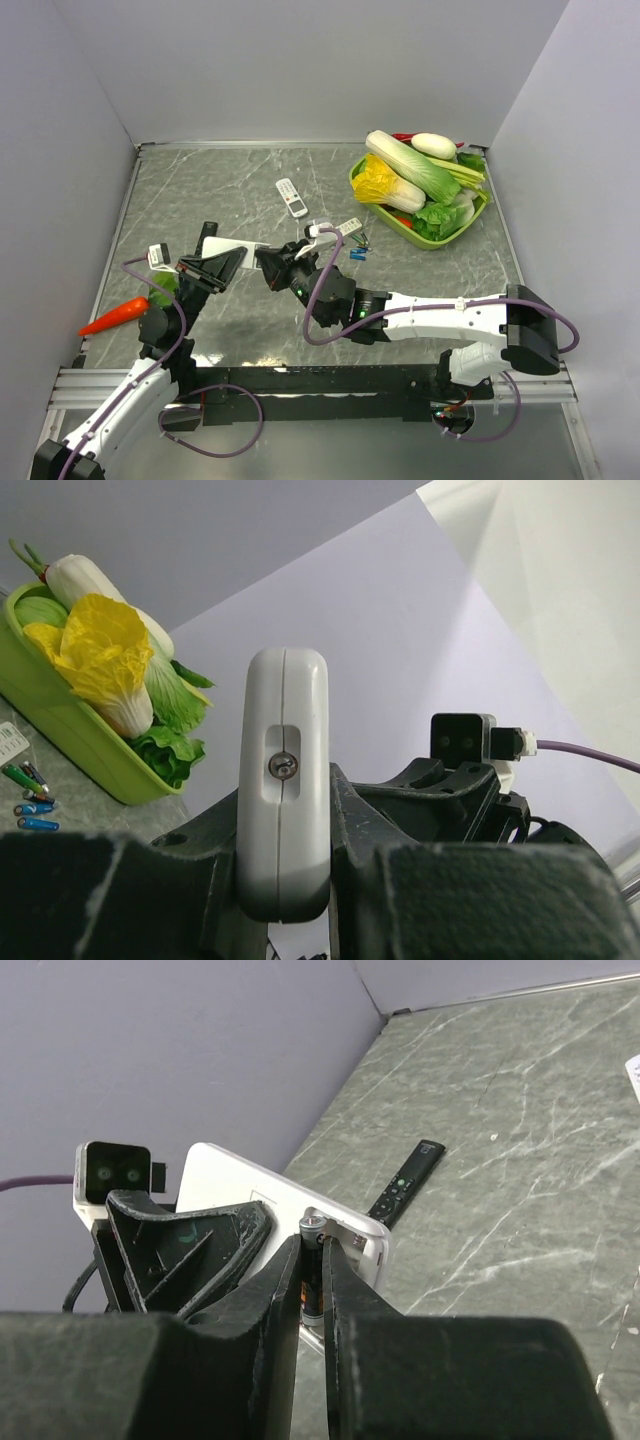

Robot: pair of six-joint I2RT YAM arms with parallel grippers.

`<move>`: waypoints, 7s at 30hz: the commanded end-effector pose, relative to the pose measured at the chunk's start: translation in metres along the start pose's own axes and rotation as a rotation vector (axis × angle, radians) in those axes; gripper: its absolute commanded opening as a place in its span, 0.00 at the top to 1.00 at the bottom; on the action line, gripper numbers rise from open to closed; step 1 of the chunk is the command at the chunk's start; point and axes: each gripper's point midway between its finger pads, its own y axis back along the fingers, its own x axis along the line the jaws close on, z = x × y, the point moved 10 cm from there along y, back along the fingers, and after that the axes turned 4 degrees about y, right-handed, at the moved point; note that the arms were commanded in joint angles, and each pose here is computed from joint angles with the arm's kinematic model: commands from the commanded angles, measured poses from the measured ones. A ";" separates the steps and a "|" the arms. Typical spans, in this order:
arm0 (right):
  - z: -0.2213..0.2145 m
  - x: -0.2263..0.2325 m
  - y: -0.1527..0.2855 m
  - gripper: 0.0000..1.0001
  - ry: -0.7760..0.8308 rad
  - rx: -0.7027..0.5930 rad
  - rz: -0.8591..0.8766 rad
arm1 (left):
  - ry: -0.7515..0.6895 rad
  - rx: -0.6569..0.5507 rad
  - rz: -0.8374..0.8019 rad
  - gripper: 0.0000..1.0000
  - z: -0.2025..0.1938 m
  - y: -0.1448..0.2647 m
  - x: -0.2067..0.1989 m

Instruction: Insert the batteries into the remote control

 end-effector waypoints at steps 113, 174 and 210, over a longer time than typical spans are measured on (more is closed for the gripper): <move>0.076 -0.021 0.031 0.39 0.625 0.222 0.149 | 0.215 0.032 0.077 0.98 -0.012 0.026 0.023; 0.049 -0.055 0.009 0.61 -0.007 0.643 -0.024 | -0.049 0.187 0.282 0.98 -0.026 0.031 0.073; -0.003 -0.082 -0.007 0.67 -0.259 0.661 -0.198 | -0.046 0.172 0.249 0.98 -0.025 0.030 0.069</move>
